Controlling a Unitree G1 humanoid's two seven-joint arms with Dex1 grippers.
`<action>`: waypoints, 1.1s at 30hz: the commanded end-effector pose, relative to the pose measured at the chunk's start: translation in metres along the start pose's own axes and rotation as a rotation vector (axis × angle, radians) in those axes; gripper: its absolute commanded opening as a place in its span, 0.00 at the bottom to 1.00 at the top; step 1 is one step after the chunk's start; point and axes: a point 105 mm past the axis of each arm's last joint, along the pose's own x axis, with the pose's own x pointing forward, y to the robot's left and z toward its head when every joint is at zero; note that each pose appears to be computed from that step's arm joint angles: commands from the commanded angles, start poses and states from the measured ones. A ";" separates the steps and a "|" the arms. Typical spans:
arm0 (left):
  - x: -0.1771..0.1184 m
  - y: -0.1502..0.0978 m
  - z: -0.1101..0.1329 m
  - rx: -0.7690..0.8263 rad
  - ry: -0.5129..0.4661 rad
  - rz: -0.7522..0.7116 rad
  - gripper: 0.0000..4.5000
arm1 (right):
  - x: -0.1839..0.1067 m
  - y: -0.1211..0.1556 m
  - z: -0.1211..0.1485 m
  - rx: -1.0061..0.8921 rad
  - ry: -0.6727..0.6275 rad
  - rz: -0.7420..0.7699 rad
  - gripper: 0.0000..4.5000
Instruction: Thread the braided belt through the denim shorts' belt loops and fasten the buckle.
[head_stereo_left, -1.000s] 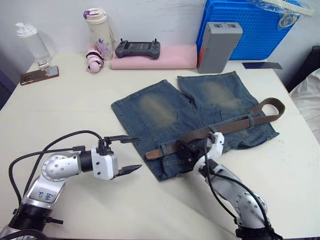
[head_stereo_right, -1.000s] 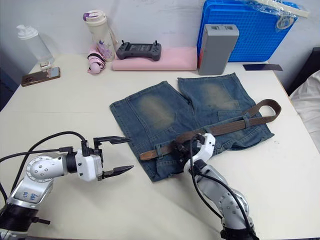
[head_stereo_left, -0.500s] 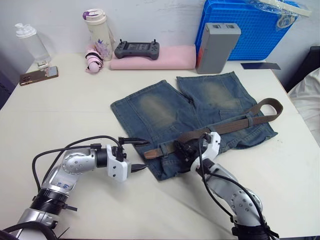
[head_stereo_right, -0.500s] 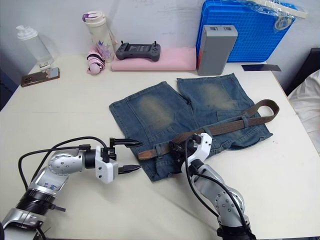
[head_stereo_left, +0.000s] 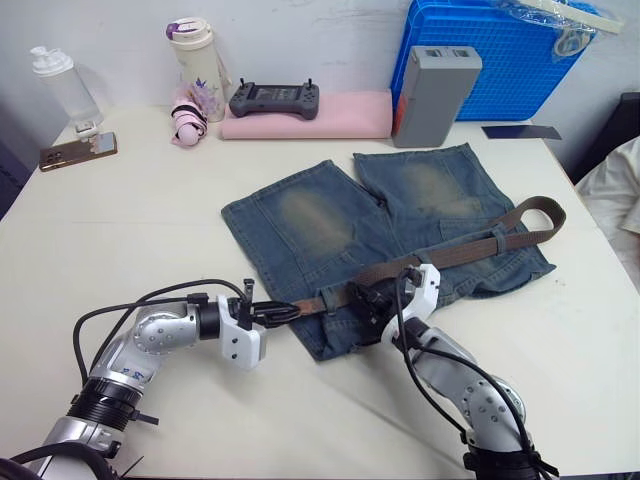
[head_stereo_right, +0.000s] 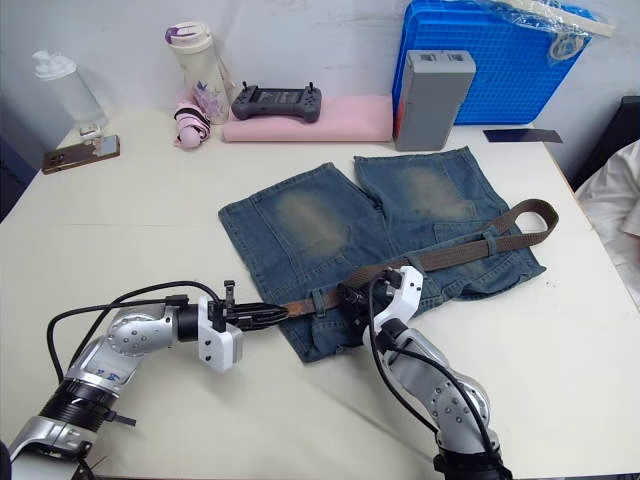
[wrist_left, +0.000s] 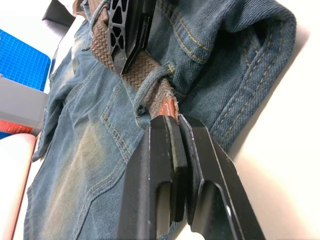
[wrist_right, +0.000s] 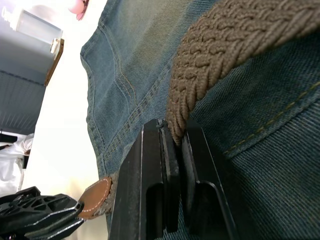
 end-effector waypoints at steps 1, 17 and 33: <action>0.001 0.006 0.000 0.021 0.003 0.027 0.01 | -0.001 0.002 0.000 -0.001 0.000 0.015 0.00; -0.003 0.003 -0.001 0.008 0.021 0.049 0.00 | -0.055 -0.002 0.035 -0.571 0.133 0.035 0.56; -0.082 -0.013 -0.021 0.016 0.210 0.041 0.00 | -0.040 -0.061 0.011 -0.757 0.287 -0.199 0.01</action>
